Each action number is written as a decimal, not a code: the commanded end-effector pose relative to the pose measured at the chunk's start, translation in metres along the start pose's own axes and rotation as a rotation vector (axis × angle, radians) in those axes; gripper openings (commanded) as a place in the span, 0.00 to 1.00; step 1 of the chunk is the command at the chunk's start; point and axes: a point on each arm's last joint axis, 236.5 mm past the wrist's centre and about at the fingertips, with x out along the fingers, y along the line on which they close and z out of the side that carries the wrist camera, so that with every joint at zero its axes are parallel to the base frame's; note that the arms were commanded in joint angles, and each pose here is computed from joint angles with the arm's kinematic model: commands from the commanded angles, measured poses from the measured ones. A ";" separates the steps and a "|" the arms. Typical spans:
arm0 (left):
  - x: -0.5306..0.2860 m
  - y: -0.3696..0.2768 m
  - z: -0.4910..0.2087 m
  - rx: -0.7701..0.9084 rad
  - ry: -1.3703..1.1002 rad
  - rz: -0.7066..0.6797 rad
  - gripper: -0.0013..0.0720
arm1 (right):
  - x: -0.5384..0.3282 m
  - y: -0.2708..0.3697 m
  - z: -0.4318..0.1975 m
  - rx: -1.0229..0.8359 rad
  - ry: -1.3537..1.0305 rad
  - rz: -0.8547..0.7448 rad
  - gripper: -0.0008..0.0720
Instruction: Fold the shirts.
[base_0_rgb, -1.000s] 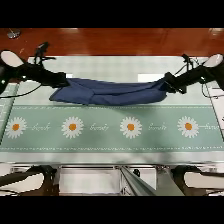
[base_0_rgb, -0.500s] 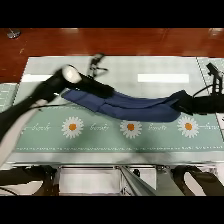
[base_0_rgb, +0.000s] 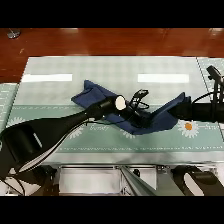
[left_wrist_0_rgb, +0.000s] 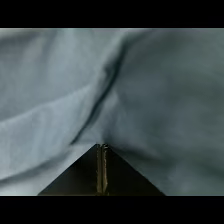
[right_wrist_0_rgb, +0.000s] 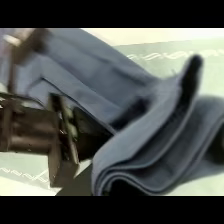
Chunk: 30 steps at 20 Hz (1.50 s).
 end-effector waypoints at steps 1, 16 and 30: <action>-0.033 0.001 0.024 -0.014 -0.009 -0.035 0.05 | 0.007 0.014 0.002 -0.025 0.018 0.023 0.04; -0.430 0.194 -0.101 -0.459 -0.759 0.395 0.05 | 0.160 0.214 0.085 -0.236 0.156 0.300 0.04; -0.368 0.178 -0.118 -0.440 -0.760 0.336 0.05 | 0.260 0.263 0.084 -0.153 0.391 0.617 0.88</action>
